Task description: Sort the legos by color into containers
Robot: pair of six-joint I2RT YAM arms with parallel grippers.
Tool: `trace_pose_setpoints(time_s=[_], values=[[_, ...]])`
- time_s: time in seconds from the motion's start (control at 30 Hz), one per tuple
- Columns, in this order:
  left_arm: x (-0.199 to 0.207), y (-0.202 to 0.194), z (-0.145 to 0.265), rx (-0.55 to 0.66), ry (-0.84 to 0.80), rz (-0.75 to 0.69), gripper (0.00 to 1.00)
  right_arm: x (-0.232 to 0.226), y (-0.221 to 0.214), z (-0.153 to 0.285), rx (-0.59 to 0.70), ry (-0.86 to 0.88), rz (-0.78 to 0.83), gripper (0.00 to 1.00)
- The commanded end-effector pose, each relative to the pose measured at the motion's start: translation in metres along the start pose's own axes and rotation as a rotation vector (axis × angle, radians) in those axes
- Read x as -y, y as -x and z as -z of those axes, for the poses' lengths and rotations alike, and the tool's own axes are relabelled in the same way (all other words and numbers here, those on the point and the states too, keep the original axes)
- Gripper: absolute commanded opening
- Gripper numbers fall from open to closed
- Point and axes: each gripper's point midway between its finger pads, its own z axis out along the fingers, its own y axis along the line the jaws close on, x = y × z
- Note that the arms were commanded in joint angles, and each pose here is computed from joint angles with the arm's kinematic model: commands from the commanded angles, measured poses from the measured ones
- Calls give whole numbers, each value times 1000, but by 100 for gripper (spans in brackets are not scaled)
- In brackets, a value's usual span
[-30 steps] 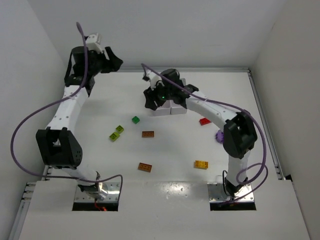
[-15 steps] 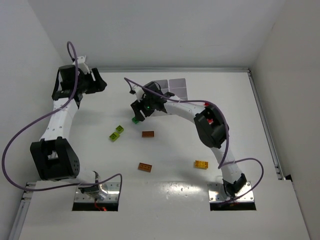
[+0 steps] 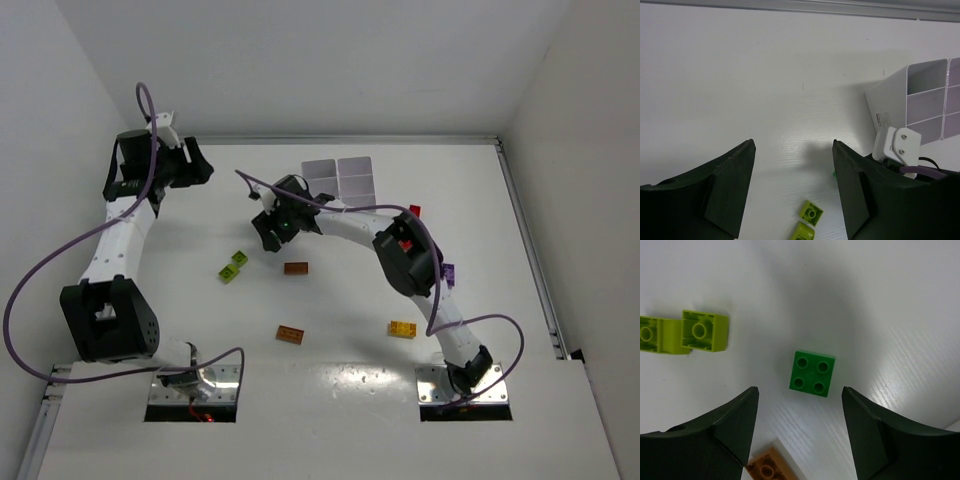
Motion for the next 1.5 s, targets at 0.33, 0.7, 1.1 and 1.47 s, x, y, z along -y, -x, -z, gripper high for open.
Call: trace_pose_setpoints(time_s=[0.33, 0.7, 1.1, 1.47], values=[[-3, -4, -3, -12, -9, -13, 69, 25, 10, -19, 42, -105, -3, 62], [-6, -16, -7, -39, -7, -3, 69, 19, 31, 5, 83, -90, 81, 2], [77, -43, -41, -116, -127, -145, 69, 56, 104, 169, 326, -264, 78, 0], [77, -100, -44, -394, -111, -328, 72, 144, 96, 157, 294, -323, -40, 0]])
